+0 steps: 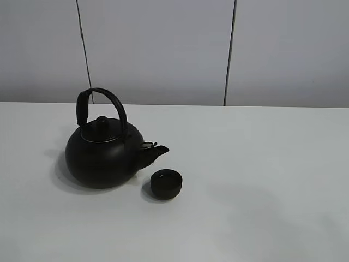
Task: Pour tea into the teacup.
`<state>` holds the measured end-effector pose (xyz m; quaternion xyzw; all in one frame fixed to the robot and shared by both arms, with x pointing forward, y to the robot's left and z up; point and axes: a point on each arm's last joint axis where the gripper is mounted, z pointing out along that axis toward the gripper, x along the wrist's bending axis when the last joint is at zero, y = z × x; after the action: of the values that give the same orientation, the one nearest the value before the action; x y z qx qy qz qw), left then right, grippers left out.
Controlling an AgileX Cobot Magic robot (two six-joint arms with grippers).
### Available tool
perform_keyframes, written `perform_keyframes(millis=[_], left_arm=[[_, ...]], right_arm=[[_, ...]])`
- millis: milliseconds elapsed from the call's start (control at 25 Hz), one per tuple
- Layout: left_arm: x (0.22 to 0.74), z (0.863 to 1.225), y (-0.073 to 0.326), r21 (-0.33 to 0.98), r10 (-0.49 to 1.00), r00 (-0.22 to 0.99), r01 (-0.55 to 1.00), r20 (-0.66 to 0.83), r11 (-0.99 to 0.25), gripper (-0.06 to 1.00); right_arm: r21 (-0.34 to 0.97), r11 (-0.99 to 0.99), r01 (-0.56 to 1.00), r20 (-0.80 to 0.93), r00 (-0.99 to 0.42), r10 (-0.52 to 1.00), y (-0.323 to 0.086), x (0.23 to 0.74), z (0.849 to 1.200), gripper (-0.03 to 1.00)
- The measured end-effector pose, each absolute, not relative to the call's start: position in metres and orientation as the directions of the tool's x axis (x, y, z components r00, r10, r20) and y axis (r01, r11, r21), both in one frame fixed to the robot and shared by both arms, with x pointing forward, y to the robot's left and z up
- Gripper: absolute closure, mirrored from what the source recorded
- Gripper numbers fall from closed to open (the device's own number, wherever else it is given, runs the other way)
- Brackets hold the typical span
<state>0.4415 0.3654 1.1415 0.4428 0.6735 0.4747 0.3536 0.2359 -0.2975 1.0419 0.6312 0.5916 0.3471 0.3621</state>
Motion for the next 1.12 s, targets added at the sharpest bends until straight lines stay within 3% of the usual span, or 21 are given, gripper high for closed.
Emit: perform_keyframes(millis=[320,560,1120], left_arm=[[0.35,1.157,0.318,0.98,0.99,-0.141,0.197,-0.003,0.031,0.33],[0.296,1.133,0.294,0.948,0.999,0.038,0.316,0.018,-0.029,0.33],[0.239,1.091,0.289,0.867,1.0,-0.021,0.499,0.006,0.006,0.33]], right_arm=[[0.867,-0.038,0.496,0.01,0.059,0.998,-0.297,0.236,1.042,0.41],[0.868,-0.038,0.496,0.01,0.059,0.998,-0.297,0.236,1.042,0.41],[0.868,-0.038,0.496,0.01,0.059,0.998,-0.297,0.236,1.042,0.41]])
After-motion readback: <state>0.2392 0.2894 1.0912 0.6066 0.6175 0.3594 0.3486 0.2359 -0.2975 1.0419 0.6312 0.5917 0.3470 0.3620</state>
